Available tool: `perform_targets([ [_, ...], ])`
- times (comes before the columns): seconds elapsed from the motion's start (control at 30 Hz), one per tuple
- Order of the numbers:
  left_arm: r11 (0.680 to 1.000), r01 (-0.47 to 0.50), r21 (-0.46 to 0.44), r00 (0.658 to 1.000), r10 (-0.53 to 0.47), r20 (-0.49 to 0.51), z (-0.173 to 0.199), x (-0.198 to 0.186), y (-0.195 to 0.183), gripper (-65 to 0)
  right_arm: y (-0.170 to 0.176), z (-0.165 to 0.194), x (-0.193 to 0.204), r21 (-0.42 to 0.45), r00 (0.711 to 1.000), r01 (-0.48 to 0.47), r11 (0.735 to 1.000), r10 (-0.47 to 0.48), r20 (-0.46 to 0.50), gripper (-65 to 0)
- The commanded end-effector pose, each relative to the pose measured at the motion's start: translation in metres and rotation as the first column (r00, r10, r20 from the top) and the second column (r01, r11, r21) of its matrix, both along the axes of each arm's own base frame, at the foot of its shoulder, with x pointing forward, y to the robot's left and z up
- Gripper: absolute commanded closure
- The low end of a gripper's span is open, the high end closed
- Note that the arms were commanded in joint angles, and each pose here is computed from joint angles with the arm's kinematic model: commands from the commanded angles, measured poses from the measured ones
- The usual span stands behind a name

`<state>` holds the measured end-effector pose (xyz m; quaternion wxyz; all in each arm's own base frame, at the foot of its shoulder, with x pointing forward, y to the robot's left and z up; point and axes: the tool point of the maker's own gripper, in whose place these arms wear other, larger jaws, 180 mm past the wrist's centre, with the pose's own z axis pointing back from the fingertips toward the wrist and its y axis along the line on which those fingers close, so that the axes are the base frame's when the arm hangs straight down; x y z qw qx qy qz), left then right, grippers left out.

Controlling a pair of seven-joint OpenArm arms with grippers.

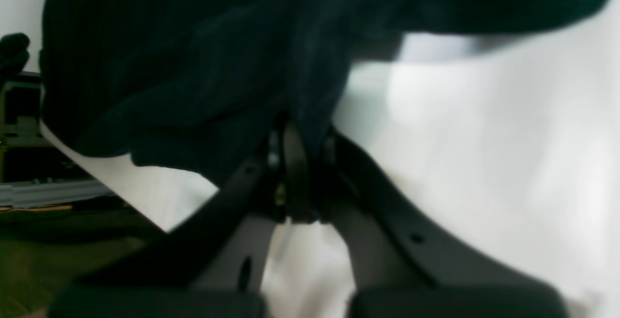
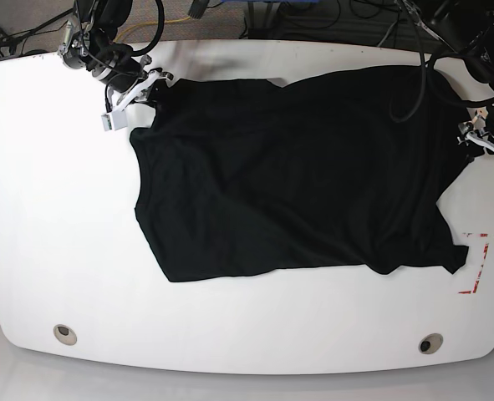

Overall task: Fold the T-shirt properly
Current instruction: 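Release the T-shirt and regrasp its edge with both grippers, then lift the held edge with both grippers and swing it toward the robot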

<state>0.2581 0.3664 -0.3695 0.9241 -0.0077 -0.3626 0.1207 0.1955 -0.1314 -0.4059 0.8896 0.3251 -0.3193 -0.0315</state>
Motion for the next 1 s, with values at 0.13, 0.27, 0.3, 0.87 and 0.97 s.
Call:
perform_targets([
  [0.13,0.996,-0.014,0.091,0.998,0.02,-0.067,0.0,0.006,0.009,-41.0,-0.001,0.009,0.006,0.006,0.999,0.005,1.0,-0.005,0.041,0.0],
  [0.27,0.992,0.022,0.122,0.994,-0.009,-0.113,-0.007,0.005,0.004,-40.8,-0.001,0.009,0.006,0.006,0.999,0.005,1.0,-0.005,0.041,0.0],
  [0.3,0.992,0.018,0.123,0.993,-0.004,-0.116,-0.008,0.003,0.005,-40.7,-0.001,0.009,0.006,0.006,0.999,0.005,1.0,-0.005,0.041,0.0],
  [0.87,0.992,-0.004,0.125,0.985,0.026,-0.173,-0.019,-0.018,0.018,-13.6,-0.003,0.009,0.006,0.004,0.999,0.011,1.0,-0.011,0.041,0.0],
  [0.97,0.995,-0.006,0.096,0.98,0.025,-0.197,-0.03,-0.022,0.015,-10.0,-0.003,0.009,0.006,0.004,0.999,0.011,1.0,-0.011,0.039,0.0],
])
